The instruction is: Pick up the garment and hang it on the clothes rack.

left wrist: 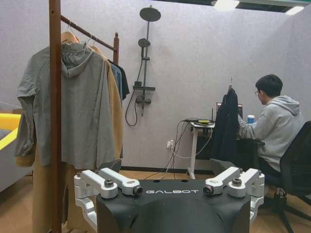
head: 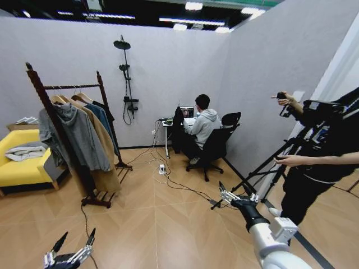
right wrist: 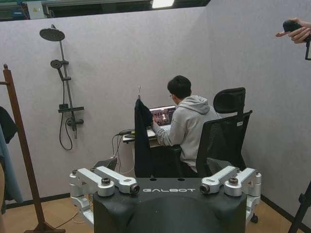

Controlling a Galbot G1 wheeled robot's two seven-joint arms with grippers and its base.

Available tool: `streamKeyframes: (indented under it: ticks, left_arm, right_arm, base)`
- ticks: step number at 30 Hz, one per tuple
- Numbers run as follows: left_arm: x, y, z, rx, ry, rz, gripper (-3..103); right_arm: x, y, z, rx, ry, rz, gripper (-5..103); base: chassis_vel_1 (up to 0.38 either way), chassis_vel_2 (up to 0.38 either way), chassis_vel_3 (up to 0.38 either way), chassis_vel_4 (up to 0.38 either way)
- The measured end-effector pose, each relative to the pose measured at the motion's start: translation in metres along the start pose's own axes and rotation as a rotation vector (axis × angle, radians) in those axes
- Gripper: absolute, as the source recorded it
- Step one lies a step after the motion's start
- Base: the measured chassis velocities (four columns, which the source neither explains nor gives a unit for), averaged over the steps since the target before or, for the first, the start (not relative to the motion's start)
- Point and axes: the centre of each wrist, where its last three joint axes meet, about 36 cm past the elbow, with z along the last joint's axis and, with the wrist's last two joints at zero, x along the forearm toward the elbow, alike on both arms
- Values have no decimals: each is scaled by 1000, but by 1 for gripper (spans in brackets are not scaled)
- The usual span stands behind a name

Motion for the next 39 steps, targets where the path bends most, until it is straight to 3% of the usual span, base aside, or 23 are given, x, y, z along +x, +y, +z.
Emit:
streamKeyframes:
  ticks: [25, 39]
  left_arm:
    - [0, 0, 0, 0, 0, 0, 100]
    - [0, 0, 0, 0, 0, 0, 100]
  right_arm:
    - [-1, 4, 0, -18, -59, -52, 100]
    - [0, 6, 3, -9, -52, -56, 100]
  base:
    - [-6, 5, 4, -5]
    - [-185, 186, 186, -190]
